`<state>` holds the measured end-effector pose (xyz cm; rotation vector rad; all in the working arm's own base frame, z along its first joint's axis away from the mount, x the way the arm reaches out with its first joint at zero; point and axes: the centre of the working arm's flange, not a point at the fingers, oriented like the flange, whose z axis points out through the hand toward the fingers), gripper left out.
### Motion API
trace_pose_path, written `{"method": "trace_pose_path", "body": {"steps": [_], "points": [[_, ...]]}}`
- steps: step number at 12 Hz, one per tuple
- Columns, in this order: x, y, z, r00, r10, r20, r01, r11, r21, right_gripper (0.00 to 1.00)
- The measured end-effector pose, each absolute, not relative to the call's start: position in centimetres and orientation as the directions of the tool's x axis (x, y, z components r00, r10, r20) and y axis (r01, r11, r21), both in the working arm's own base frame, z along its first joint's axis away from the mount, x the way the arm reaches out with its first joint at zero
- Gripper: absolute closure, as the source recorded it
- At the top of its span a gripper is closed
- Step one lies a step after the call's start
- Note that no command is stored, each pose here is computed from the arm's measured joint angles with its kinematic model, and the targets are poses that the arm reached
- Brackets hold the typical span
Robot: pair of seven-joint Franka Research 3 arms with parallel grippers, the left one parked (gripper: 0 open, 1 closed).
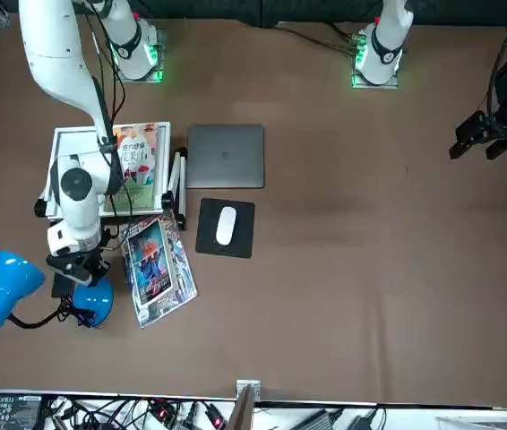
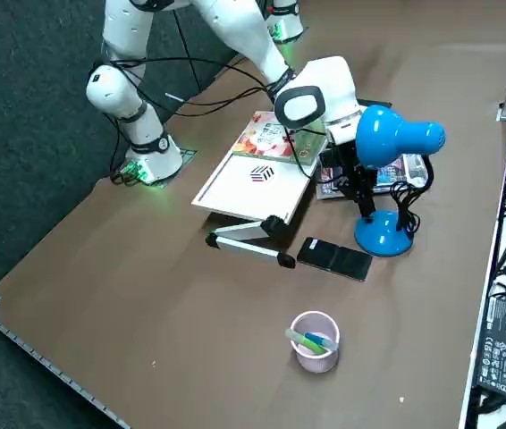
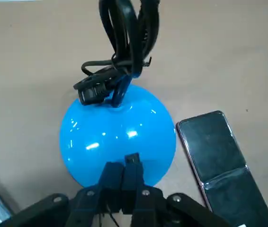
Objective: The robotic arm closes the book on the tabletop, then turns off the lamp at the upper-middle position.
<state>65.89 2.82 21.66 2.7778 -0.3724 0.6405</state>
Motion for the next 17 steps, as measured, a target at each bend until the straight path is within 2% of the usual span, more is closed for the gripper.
{"method": "trace_pose_path", "body": {"steps": [17], "points": [[65.5, 2.6, 20.2, 0.867, -0.176, 0.466, -0.289, -0.94, 0.183, 0.99]]}}
